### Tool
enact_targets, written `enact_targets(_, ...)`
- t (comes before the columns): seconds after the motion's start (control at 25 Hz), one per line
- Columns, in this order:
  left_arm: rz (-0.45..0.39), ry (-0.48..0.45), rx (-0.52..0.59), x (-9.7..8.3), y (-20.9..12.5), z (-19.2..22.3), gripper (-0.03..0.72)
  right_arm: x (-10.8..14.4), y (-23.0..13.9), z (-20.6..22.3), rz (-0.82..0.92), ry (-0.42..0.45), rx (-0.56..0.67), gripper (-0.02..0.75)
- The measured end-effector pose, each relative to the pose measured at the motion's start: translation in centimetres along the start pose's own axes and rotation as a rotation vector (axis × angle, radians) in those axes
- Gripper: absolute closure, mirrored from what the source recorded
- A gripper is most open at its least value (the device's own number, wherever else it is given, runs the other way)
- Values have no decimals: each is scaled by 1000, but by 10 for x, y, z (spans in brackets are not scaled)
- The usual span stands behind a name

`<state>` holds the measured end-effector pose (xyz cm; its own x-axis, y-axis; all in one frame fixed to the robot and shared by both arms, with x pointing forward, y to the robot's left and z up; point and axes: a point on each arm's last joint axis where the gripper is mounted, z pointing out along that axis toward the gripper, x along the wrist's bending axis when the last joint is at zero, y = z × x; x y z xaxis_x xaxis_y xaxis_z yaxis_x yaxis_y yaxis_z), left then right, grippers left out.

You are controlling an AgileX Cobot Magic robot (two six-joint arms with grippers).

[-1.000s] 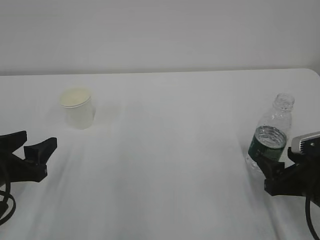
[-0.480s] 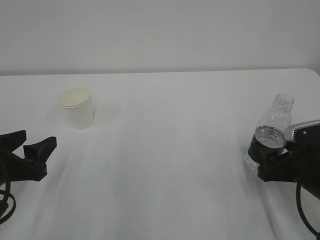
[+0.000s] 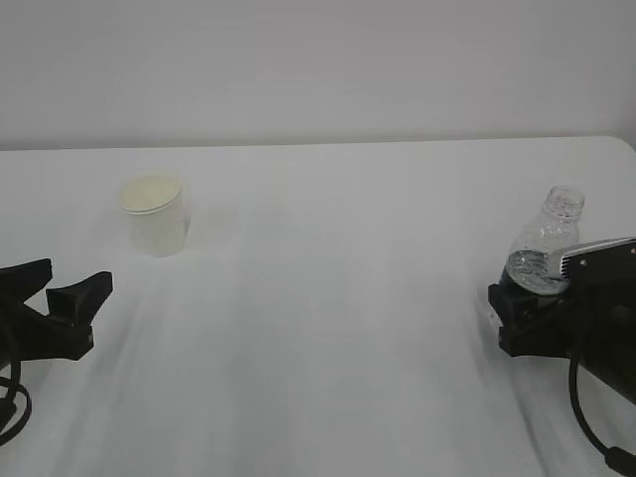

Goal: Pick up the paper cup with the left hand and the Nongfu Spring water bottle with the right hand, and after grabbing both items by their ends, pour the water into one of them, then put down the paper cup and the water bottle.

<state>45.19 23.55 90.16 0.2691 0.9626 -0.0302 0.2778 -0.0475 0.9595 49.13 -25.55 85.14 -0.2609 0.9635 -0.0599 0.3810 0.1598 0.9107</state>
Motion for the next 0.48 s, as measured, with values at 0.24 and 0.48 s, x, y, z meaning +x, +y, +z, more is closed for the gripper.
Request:
enact_targets(0.24,0,0,0,0,0,0,165,-1,1,10,-2,3,-9,165)
enact_targets(0.48,0,0,0,0,0,0,165,-1,-3,18,-3,5,-2,165)
